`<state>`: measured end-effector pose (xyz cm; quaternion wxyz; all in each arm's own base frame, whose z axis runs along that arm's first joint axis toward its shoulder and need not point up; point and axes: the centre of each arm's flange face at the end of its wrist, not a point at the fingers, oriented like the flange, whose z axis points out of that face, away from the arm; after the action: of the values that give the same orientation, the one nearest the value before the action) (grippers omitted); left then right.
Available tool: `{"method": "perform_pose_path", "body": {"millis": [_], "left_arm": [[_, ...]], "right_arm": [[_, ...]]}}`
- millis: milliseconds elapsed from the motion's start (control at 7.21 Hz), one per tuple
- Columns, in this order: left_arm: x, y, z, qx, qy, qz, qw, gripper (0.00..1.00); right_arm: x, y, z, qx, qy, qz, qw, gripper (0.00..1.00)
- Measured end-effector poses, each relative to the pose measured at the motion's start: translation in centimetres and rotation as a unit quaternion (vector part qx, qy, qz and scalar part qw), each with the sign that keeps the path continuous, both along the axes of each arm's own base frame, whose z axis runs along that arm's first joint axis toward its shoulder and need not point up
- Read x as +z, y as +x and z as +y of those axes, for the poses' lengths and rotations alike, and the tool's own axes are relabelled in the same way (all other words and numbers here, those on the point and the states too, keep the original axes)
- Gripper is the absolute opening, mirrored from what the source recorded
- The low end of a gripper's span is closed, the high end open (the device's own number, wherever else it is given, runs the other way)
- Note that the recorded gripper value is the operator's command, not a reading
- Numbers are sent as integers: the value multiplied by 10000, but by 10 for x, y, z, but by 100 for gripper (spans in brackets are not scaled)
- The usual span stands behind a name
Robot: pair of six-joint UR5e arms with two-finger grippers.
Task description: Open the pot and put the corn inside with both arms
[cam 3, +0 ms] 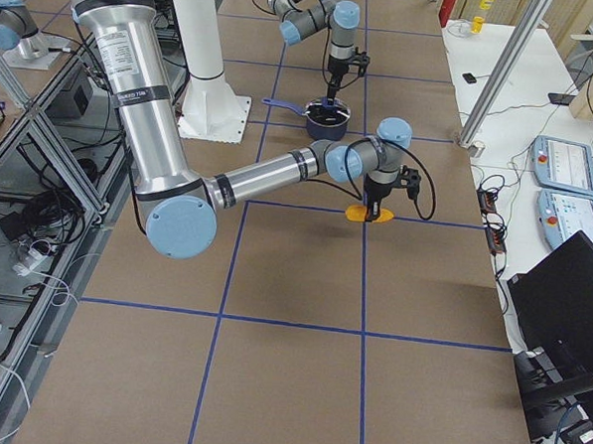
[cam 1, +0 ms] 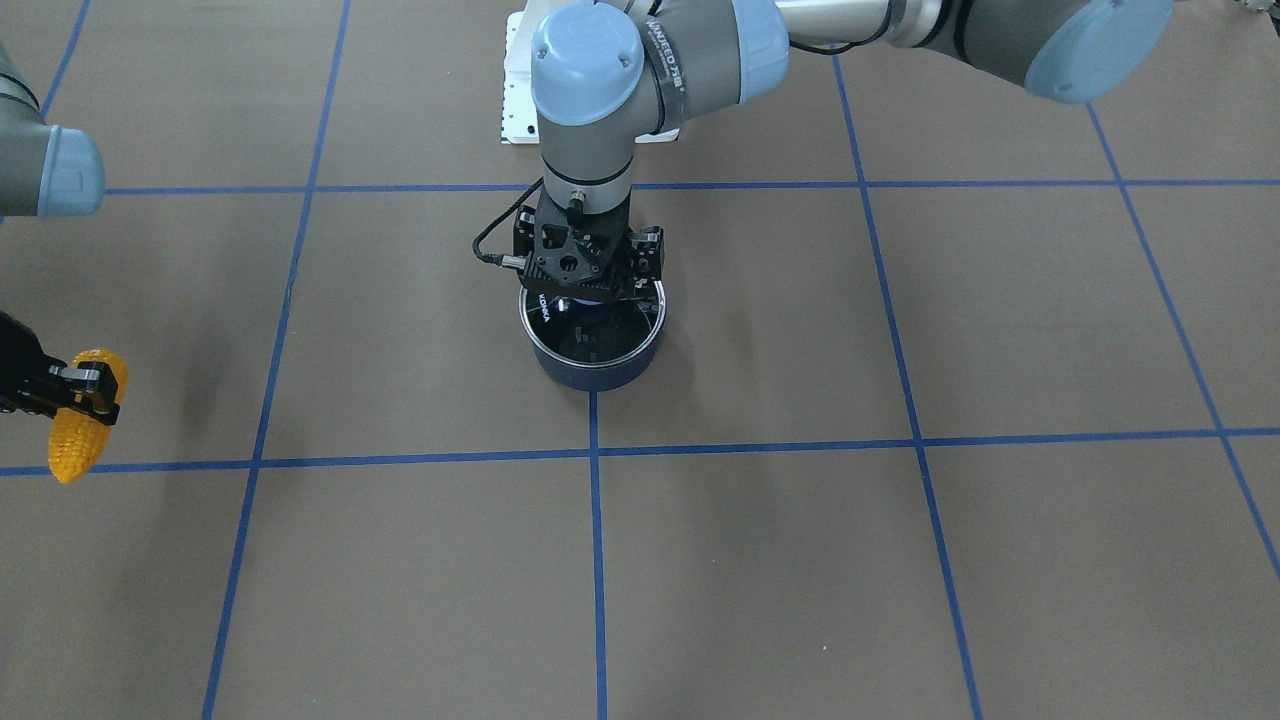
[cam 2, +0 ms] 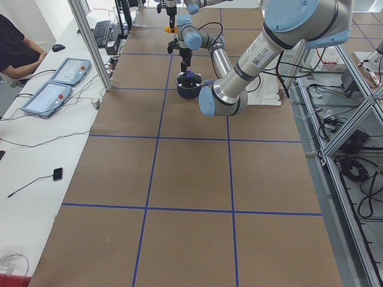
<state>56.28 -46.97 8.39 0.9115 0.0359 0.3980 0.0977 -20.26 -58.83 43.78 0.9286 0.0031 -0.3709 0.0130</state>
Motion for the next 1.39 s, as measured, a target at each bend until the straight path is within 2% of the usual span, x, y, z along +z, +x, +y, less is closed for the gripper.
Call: {"method": "perform_pose_path", "body": {"millis": [416,832,1248,1386], "left_arm": [[12,8,5,196,79,-54,9998,97],[18,13,6,266,112,-40,9996,94],[22,20,6,289,127,19,9995,64],[21,20,7,291,122,29,9995,60]], "right_arm": [[-46,-11,-3,126,-33,-79,9999,27],[-59,-22,-1,143,-37,-119,9998,27],[-61,-26,1,115,-17,-129,9998,28],[-64,-28,3,95,7,-143,9999,28]]}}
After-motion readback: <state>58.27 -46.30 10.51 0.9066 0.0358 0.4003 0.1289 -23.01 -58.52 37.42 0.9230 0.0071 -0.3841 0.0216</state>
